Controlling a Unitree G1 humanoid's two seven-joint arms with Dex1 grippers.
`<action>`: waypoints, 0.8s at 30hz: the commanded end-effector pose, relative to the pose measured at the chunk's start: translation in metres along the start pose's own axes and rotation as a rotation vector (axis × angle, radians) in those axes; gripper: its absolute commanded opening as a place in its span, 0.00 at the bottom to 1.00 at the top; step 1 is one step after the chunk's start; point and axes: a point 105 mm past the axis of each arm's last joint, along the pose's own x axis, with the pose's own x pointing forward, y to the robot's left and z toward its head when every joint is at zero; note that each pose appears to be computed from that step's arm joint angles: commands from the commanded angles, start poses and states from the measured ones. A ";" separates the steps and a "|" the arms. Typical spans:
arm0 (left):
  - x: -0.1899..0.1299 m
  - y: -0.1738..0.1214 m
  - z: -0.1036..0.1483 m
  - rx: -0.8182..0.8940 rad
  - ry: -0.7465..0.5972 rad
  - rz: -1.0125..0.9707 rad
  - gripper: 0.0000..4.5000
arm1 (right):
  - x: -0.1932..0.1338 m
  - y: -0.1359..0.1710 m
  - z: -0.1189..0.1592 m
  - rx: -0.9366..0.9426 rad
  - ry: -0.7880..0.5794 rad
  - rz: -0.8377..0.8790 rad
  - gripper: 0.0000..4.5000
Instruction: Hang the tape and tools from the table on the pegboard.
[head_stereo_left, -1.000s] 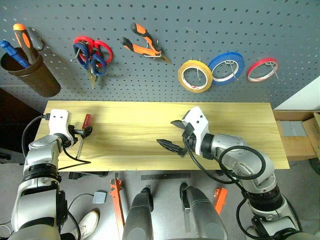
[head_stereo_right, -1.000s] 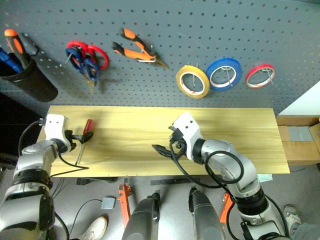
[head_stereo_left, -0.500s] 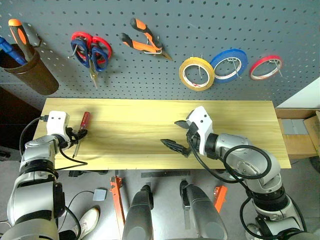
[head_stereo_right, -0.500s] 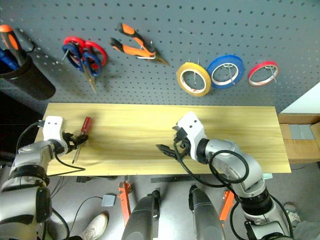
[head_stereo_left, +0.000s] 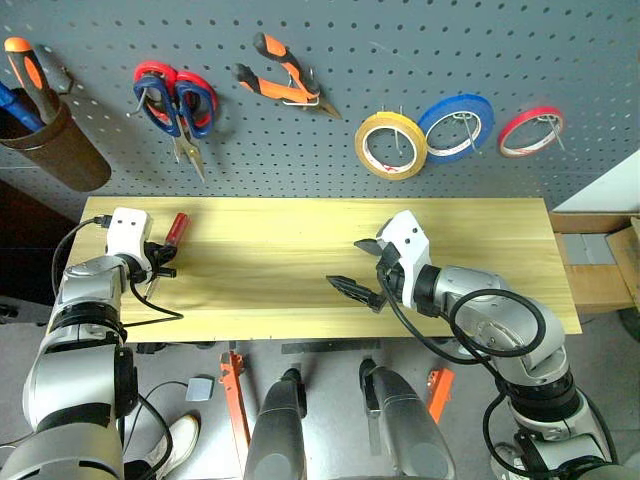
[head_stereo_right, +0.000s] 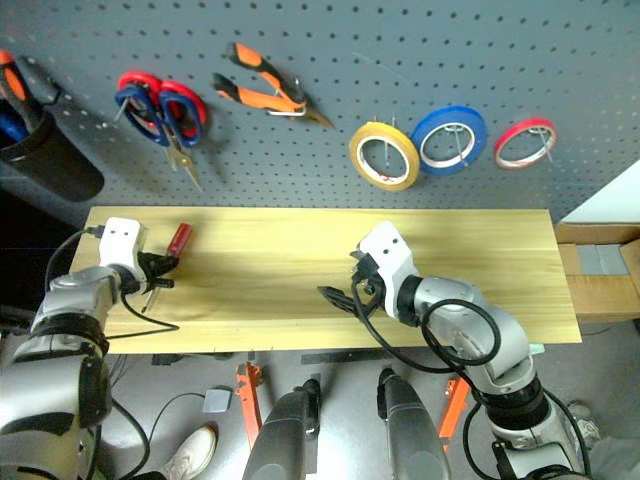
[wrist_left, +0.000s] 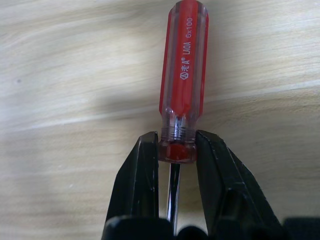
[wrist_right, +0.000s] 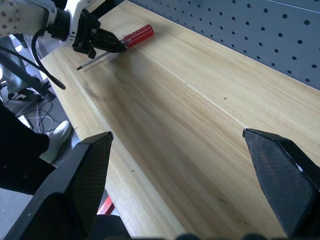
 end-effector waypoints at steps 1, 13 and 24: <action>-0.004 0.007 0.003 0.007 -0.013 0.021 0.16 | -0.002 0.003 0.012 -0.019 -0.058 0.012 1.00; -0.054 -0.086 -0.027 -0.120 -0.116 -0.082 0.16 | -0.019 0.006 0.021 0.008 -0.134 0.117 1.00; -0.129 -0.126 0.013 0.048 -0.378 0.164 0.16 | -0.042 0.013 0.040 0.126 -0.284 0.276 1.00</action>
